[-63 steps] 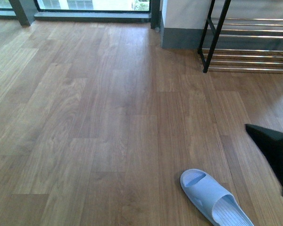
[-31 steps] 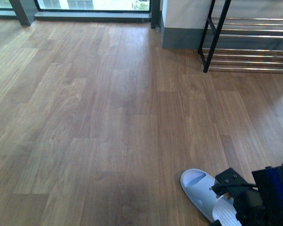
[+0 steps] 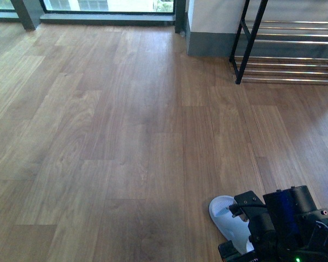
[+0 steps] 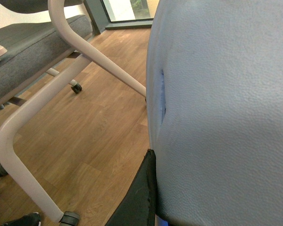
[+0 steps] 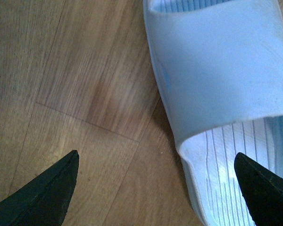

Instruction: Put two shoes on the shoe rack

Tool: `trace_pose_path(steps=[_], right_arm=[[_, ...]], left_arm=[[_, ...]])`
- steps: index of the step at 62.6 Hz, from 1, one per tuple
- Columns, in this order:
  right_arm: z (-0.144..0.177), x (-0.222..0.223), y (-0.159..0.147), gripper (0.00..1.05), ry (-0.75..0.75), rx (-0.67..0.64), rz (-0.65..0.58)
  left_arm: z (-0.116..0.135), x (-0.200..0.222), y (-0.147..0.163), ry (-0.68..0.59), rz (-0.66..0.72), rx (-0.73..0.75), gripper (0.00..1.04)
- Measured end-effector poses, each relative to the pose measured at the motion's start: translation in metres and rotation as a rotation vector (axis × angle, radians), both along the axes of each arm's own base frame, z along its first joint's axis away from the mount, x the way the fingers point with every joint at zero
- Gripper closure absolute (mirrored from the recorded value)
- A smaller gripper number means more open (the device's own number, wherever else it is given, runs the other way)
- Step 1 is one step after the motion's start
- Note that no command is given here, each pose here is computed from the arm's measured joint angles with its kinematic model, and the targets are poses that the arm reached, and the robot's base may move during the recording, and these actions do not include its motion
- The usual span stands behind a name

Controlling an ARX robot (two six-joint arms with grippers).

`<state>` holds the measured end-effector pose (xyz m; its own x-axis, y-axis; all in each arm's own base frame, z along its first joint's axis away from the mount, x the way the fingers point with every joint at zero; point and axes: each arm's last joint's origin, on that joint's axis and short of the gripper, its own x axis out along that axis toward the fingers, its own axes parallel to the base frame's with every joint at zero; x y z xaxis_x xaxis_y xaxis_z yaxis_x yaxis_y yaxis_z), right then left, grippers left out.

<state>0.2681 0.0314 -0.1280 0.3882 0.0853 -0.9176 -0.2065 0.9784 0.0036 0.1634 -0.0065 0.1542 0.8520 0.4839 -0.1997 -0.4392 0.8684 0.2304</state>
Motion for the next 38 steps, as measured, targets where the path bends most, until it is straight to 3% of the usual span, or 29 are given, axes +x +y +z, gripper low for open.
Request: trace_pose_path(steps=[24, 38], right_arm=[[-0.032, 0.017, 0.005, 0.10, -0.003, 0.067, -0.159], [-0.033, 0.018, 0.007, 0.40, -0.038, 0.055, -0.179]], left_arm=[[0.000, 0.000, 0.000, 0.000, 0.000, 0.000, 1.03], [0.000, 0.000, 0.000, 0.000, 0.000, 0.000, 1.03]])
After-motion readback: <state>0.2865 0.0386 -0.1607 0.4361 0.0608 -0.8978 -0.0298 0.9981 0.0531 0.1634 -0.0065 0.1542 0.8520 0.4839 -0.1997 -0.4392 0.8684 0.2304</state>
